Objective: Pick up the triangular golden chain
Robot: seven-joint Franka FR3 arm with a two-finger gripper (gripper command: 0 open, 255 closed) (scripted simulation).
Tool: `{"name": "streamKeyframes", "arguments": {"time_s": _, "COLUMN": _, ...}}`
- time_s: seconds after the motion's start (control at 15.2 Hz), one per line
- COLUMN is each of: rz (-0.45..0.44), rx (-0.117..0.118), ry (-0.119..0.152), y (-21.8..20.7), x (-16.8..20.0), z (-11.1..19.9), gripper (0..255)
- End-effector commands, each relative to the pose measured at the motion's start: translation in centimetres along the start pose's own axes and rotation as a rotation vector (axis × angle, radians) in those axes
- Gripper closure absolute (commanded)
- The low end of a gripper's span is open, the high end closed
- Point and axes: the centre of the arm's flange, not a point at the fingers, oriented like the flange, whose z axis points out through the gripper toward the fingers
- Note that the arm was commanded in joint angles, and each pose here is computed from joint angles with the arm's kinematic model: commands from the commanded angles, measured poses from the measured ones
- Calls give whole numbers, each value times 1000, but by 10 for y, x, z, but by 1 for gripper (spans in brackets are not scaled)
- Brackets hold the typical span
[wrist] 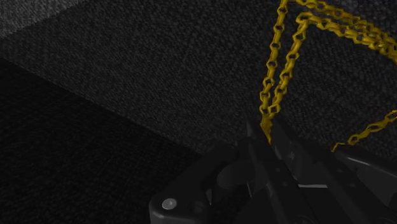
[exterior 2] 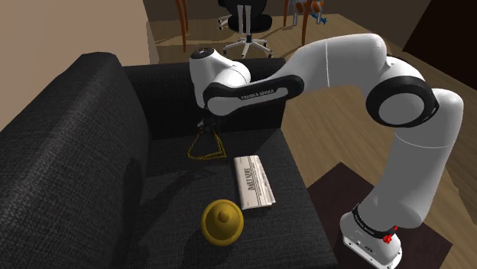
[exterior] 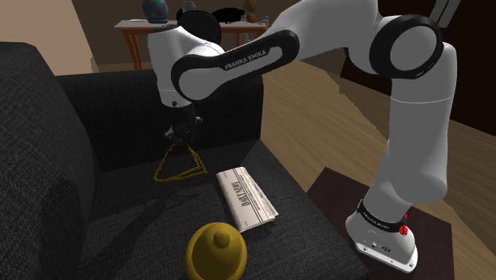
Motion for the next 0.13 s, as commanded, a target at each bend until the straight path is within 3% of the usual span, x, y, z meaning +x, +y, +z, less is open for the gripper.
{"name": "streamKeyframes", "arguments": {"time_s": 0.0, "rz": 0, "rx": 0, "ry": 0, "y": 0, "x": 0, "z": -7, "gripper": 255}}
{"name": "streamKeyframes", "arguments": {"time_s": 0.07, "rz": 0, "rx": 0, "ry": 0, "y": 0, "x": 0, "z": -7, "gripper": 255}}
